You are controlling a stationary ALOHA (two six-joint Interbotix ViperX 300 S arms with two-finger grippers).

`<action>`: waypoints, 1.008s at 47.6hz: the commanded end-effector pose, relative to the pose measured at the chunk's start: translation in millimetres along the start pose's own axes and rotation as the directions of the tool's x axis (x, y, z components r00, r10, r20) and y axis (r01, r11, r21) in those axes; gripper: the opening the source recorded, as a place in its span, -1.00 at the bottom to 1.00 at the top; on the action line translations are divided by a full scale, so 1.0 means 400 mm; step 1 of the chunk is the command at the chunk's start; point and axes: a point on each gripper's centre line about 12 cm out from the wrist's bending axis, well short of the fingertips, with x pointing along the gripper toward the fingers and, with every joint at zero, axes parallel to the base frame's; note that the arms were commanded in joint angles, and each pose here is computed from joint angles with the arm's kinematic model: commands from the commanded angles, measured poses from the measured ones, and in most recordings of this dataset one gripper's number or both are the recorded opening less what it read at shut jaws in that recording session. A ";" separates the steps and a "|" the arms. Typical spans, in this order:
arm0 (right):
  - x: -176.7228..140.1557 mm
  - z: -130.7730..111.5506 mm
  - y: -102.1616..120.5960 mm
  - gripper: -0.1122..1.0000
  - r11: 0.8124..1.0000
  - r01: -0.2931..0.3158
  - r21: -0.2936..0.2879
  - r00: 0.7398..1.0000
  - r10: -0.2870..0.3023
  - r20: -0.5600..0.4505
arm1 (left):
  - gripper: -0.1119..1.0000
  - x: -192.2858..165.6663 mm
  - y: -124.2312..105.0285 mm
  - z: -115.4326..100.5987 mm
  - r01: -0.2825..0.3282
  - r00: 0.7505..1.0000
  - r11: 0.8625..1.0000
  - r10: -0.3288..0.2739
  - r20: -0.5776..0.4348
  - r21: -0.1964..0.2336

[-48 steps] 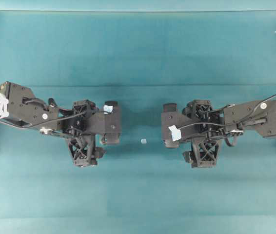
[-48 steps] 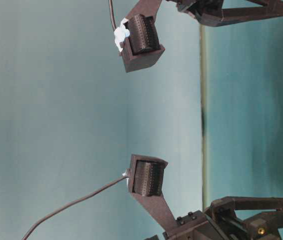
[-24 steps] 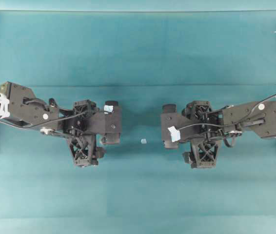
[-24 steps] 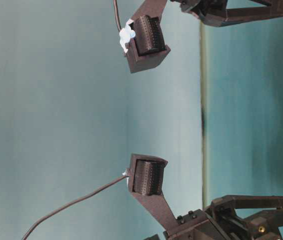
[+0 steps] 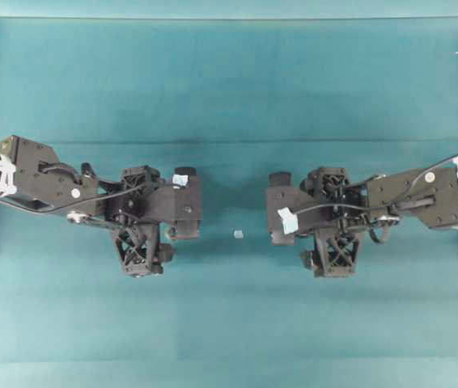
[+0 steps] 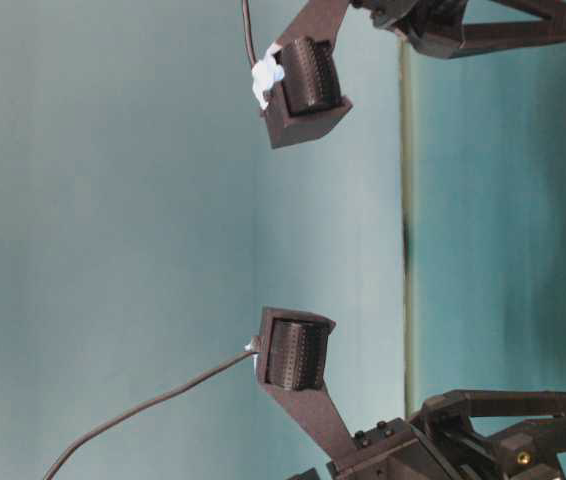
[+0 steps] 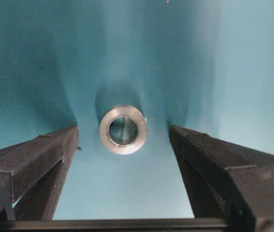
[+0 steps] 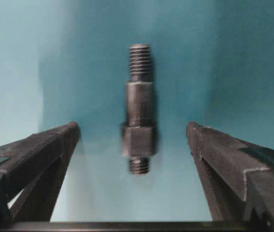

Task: Insert the washer onto the shaft with both hands.
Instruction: 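Close left gripper on the washer and right gripper on the shaft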

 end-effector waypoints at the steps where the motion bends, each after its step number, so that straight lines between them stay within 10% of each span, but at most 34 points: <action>1: -0.002 0.003 -0.007 0.60 1.000 0.003 0.013 1.000 -0.003 0.009 | 0.83 0.004 -0.003 0.010 0.002 1.000 1.000 -0.002 0.014 0.006; 48: 0.004 -0.021 -0.008 0.21 1.000 0.003 0.014 1.000 -0.003 -0.017 | 0.79 0.003 -0.017 0.026 0.010 0.999 1.000 -0.010 0.030 0.018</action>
